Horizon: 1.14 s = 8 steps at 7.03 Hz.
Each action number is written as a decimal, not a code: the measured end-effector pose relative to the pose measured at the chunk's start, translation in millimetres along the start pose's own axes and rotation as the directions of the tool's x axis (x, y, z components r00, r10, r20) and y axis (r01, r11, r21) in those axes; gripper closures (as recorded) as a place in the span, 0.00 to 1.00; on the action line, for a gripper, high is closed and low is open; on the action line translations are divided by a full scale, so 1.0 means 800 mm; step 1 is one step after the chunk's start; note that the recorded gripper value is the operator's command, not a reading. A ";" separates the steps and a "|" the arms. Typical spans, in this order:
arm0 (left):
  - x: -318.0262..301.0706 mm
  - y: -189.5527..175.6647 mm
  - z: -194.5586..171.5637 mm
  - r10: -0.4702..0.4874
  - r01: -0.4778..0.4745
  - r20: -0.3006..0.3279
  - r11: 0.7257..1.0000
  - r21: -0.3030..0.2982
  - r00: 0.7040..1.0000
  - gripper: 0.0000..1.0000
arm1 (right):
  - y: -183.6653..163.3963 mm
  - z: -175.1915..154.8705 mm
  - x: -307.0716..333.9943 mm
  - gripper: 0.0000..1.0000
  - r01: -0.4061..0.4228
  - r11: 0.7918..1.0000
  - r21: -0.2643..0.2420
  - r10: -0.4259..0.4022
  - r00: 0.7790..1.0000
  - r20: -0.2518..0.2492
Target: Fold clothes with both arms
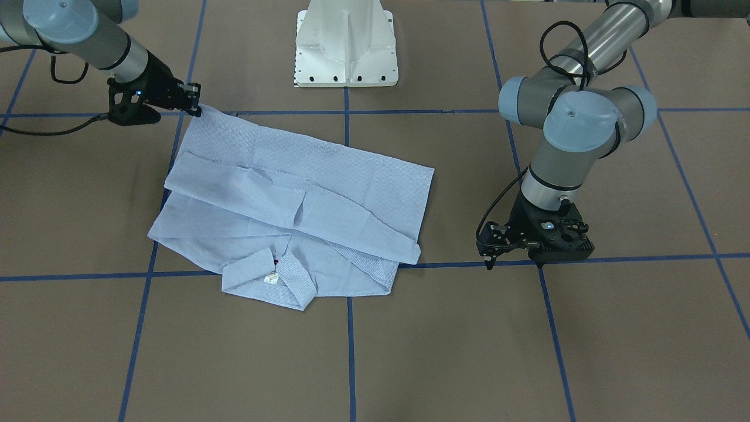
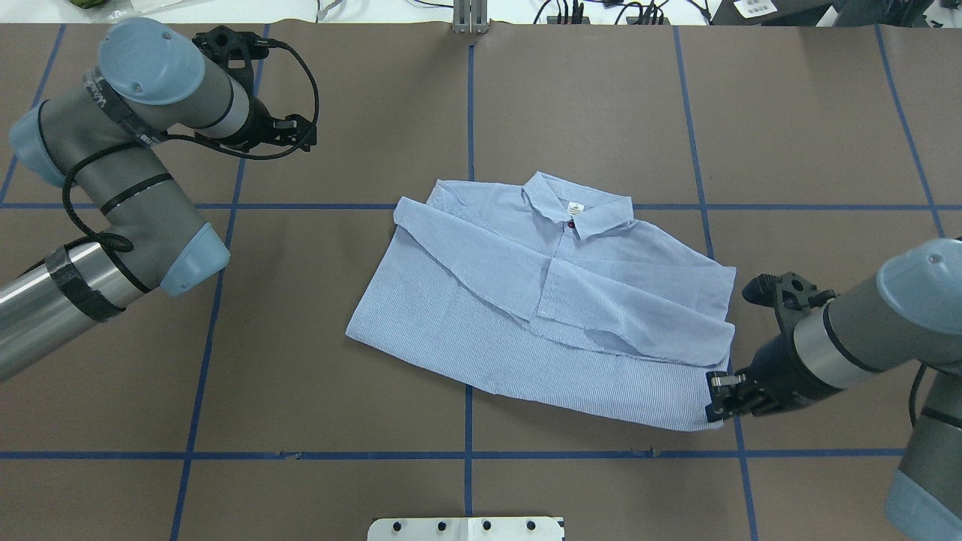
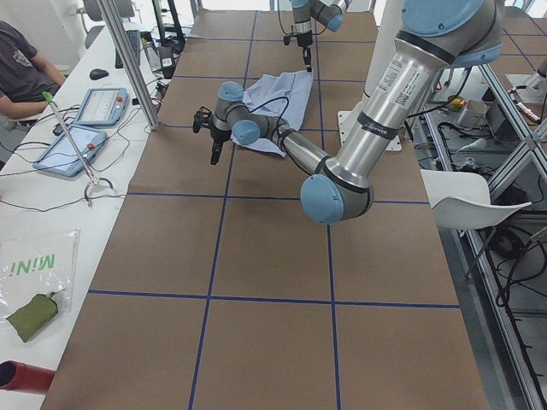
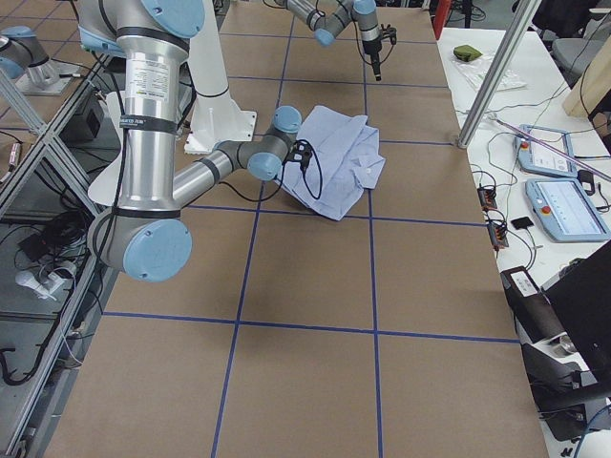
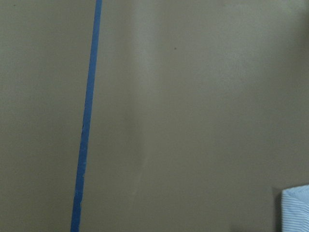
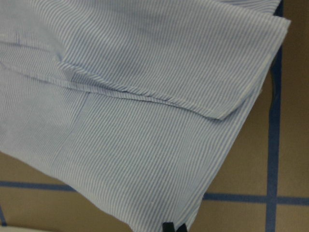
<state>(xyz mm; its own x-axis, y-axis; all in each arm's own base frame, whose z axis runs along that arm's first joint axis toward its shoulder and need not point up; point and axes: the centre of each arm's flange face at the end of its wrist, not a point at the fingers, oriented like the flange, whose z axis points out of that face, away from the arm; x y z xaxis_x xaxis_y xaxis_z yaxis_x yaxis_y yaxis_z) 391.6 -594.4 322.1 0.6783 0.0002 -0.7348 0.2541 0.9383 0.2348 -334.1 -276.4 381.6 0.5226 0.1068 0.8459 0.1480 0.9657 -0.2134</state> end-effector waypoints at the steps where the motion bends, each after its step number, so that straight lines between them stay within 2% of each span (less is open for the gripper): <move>1: 0.007 0.007 0.000 -0.003 0.003 -0.006 1.000 -0.001 1.000 0.01 | 0.037 0.012 -0.012 1.00 0.000 0.999 -0.054 0.000 1.000 -0.001; 3: 0.018 0.018 0.001 -0.009 0.009 -0.012 1.000 -0.001 1.000 0.01 | 0.093 0.040 -0.034 1.00 0.019 0.990 -0.142 -0.020 1.000 -0.010; 4: 0.020 0.020 0.002 -0.010 0.010 -0.012 1.000 -0.001 1.000 0.01 | 0.111 0.047 -0.041 0.01 0.037 0.985 -0.171 -0.039 0.999 -0.009; 5: 0.020 0.021 0.001 -0.010 0.010 -0.013 1.000 0.000 1.000 0.01 | 0.121 0.049 -0.045 0.00 0.049 0.981 -0.186 -0.051 0.999 -0.006; 6: 0.023 0.021 -0.003 -0.008 0.008 -0.019 1.000 0.002 1.000 0.00 | 0.121 0.044 -0.048 0.00 0.052 0.982 -0.182 -0.052 0.999 0.003; 7: 0.030 0.029 -0.010 0.001 -0.001 -0.037 1.000 0.000 0.999 0.00 | 0.108 0.031 -0.051 0.00 0.043 0.988 -0.151 -0.041 0.999 0.019; 8: 0.042 0.053 -0.023 0.020 -0.021 -0.069 1.000 -0.010 0.997 0.00 | 0.083 0.010 -0.053 0.00 0.028 0.995 -0.098 -0.024 0.999 0.043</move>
<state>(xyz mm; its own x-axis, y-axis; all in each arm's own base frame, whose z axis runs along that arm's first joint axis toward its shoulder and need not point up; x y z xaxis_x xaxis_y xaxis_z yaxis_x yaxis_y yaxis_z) 412.3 -548.6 295.6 0.6340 0.0429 -0.7721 0.2328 0.9416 0.2435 -353.5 -214.5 335.4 0.4822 0.0937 0.8710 0.2440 0.9406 -0.2363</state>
